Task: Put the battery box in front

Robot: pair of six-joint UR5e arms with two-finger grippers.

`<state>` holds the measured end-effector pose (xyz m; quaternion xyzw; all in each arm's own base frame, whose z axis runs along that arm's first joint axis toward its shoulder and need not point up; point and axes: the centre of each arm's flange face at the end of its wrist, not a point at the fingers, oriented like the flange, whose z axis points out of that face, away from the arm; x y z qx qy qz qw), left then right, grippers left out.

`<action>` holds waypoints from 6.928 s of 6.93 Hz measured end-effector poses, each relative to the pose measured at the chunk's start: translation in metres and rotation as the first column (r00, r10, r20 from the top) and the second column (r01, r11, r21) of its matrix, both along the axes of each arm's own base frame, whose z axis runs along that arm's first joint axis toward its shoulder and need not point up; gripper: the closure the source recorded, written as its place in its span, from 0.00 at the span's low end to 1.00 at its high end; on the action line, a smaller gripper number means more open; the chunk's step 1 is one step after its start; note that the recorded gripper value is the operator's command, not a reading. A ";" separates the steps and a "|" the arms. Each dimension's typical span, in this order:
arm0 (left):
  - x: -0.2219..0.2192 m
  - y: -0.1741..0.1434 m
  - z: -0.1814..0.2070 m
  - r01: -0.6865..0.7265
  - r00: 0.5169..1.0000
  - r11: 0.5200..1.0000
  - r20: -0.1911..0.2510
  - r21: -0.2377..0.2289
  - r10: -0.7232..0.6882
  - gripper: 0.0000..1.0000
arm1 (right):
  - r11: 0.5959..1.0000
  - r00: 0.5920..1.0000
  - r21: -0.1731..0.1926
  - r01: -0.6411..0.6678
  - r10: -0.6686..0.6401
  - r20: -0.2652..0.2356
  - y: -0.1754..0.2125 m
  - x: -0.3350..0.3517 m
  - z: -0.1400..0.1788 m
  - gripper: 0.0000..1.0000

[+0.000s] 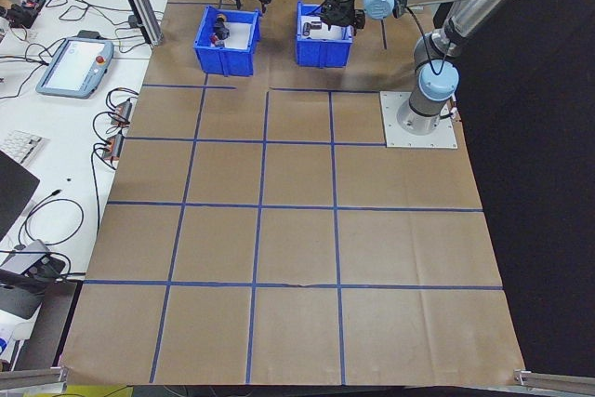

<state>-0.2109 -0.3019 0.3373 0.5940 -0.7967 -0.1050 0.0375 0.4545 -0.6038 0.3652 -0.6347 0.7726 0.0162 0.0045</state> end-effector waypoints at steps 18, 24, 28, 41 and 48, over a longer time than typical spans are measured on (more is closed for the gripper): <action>-0.097 0.031 -0.082 -0.201 0.965 0.978 -0.183 -0.054 0.188 1.00 | 0.988 0.992 -0.115 -0.106 0.097 -0.081 -0.084 -0.178 0.027 1.00; 0.022 -0.058 -0.046 -0.265 0.962 0.917 -0.148 -0.297 0.230 1.00 | 0.976 0.975 0.054 -0.213 0.216 -0.052 -0.008 -0.489 0.073 1.00; 0.100 -0.161 -0.030 -0.244 0.966 0.911 -0.162 -0.333 0.200 1.00 | 0.983 0.980 -0.019 -0.181 0.178 -0.087 0.123 -0.494 0.039 1.00; -0.063 -0.302 -0.067 -0.227 0.956 0.949 -0.238 -0.219 0.173 0.00 | 0.998 0.997 0.012 -0.068 0.069 -0.036 0.228 -0.434 -0.011 0.99; 0.064 -0.226 0.092 0.436 0.899 0.885 0.034 -0.163 -0.436 0.01 | 0.997 0.997 0.000 -0.077 0.077 -0.023 0.291 -0.251 -0.032 0.99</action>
